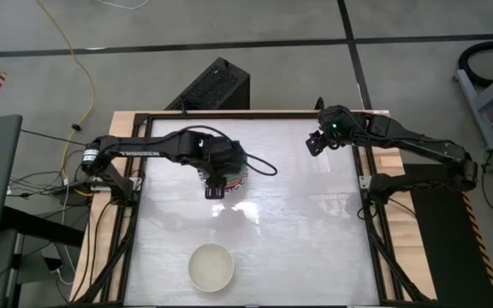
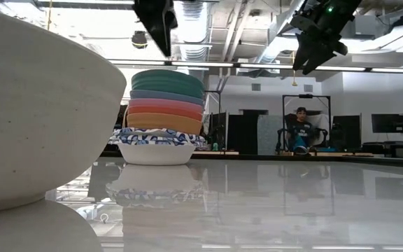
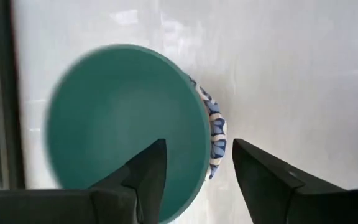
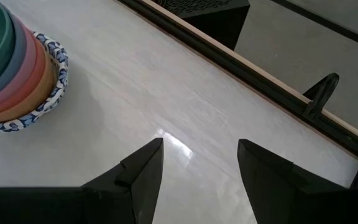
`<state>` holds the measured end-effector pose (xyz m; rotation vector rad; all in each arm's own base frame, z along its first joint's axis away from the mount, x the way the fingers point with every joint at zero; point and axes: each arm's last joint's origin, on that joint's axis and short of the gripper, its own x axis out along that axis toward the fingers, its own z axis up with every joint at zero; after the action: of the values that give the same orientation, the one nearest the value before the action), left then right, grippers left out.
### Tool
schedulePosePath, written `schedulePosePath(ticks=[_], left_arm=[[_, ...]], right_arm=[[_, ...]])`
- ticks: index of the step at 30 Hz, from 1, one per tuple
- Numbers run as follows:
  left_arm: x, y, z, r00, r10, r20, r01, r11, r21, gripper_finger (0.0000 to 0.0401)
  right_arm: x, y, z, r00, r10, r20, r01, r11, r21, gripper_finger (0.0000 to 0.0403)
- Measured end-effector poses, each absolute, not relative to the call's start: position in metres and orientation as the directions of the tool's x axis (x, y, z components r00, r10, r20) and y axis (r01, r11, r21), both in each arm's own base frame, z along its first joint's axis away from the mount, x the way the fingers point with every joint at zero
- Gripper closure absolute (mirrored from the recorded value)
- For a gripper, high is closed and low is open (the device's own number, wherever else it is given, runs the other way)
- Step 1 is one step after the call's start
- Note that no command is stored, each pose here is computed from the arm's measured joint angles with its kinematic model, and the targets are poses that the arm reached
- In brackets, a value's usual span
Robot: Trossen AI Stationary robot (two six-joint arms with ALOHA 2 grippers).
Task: Nest bowls inside each other
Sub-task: Stack the green bowl on top of the blue bowl
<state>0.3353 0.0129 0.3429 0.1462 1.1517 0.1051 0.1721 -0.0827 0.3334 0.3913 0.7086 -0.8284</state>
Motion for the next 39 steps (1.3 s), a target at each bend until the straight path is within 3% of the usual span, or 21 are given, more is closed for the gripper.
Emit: schedulePosePath(ticks=[3, 6, 9, 14, 20, 25, 39], left_arm=[[0.334, 0.012, 0.361, 0.435, 0.235, -0.869, -0.043, 0.97, 0.24, 0.023], [0.332, 0.006, 0.37, 0.428, 0.397, -0.812, -0.067, 0.91, 0.409, 0.0248], [0.332, -0.006, 0.373, 0.433, 0.503, -0.748, -0.037, 0.839, 0.543, 0.0293], [0.333, -0.028, 0.369, 0.466, 0.503, -0.728, 0.039, 0.81, 0.585, 0.0389], [0.326, -0.044, 0.344, 0.469, 0.574, -0.671, 0.02, 0.753, 0.658, 0.04], [0.314, -0.047, 0.315, 0.506, 0.626, -0.594, -0.084, 0.721, 0.688, 0.0401], [0.3, -0.056, 0.256, 0.52, 0.63, -0.577, -0.153, 0.733, 0.663, 0.0401]], right_arm=[[0.172, -0.083, 0.333, 0.469, -0.531, -0.705, 0.779, 0.625, 0.047, 0.0175], [0.172, -0.083, 0.333, 0.469, -0.532, -0.705, 0.779, 0.625, 0.047, 0.0175], [0.172, -0.083, 0.333, 0.469, -0.531, -0.705, 0.779, 0.626, 0.046, 0.0175], [0.172, -0.083, 0.333, 0.469, -0.531, -0.706, 0.776, 0.629, 0.042, 0.0175], [0.172, -0.083, 0.333, 0.466, -0.53, -0.708, 0.776, 0.63, 0.039, 0.0175], [0.172, -0.082, 0.333, 0.464, -0.529, -0.711, 0.774, 0.632, 0.035, 0.0175], [0.171, -0.082, 0.333, 0.462, -0.528, -0.713, 0.776, 0.63, 0.036, 0.0175]])
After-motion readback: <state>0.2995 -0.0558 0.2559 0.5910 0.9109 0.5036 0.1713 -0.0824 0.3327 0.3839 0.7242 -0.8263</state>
